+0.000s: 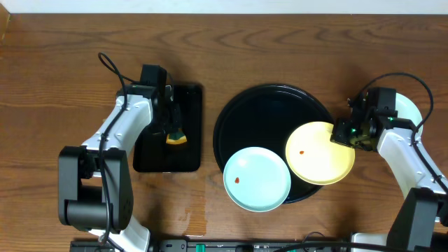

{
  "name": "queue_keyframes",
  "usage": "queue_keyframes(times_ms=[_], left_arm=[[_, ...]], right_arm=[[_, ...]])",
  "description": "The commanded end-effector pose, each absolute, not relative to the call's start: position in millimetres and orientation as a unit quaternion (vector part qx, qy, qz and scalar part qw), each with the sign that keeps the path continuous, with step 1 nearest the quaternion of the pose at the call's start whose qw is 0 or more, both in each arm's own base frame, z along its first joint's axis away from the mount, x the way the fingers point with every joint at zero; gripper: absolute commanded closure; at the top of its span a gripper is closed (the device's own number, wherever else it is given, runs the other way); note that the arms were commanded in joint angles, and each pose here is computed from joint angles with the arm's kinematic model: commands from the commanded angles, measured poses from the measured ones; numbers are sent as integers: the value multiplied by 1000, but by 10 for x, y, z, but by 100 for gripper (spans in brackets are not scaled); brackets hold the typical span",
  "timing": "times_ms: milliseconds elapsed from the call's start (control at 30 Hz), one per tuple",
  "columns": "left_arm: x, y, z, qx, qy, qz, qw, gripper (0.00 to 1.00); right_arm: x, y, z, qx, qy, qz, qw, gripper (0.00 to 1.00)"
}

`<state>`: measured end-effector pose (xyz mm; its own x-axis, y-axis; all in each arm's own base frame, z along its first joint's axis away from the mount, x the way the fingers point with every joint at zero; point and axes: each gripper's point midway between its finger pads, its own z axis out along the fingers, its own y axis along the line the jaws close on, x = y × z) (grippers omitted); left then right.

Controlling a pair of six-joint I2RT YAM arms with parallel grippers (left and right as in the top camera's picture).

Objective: Clean dirty plates on tray and stack at the side
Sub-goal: 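Move the right gripper to the yellow plate's rim and grasp it, then drag the yellow plate with the right gripper toward the tray center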

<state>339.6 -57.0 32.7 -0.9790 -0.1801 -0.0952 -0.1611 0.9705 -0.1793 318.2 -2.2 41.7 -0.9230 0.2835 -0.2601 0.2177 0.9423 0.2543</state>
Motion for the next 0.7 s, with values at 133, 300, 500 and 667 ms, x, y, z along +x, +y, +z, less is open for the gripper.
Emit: queue_keyframes(times_ms=[133,300,500,667], left_arm=[[3350,-544,269,-89,992,-79,46,92],[3353,-544,270,-87,992,-79,47,92],[3324,-542,248,-81,993,-78,44,92],[3272,-537,184,-82,993,-77,39,92]], right_arm=[[2824,74,344,115,983,119,74,52],[2872,194,492,95,978,162,89,53],[2755,7,766,137,981,105,83,53],[2536,-201,784,179,981,42,56,52]])
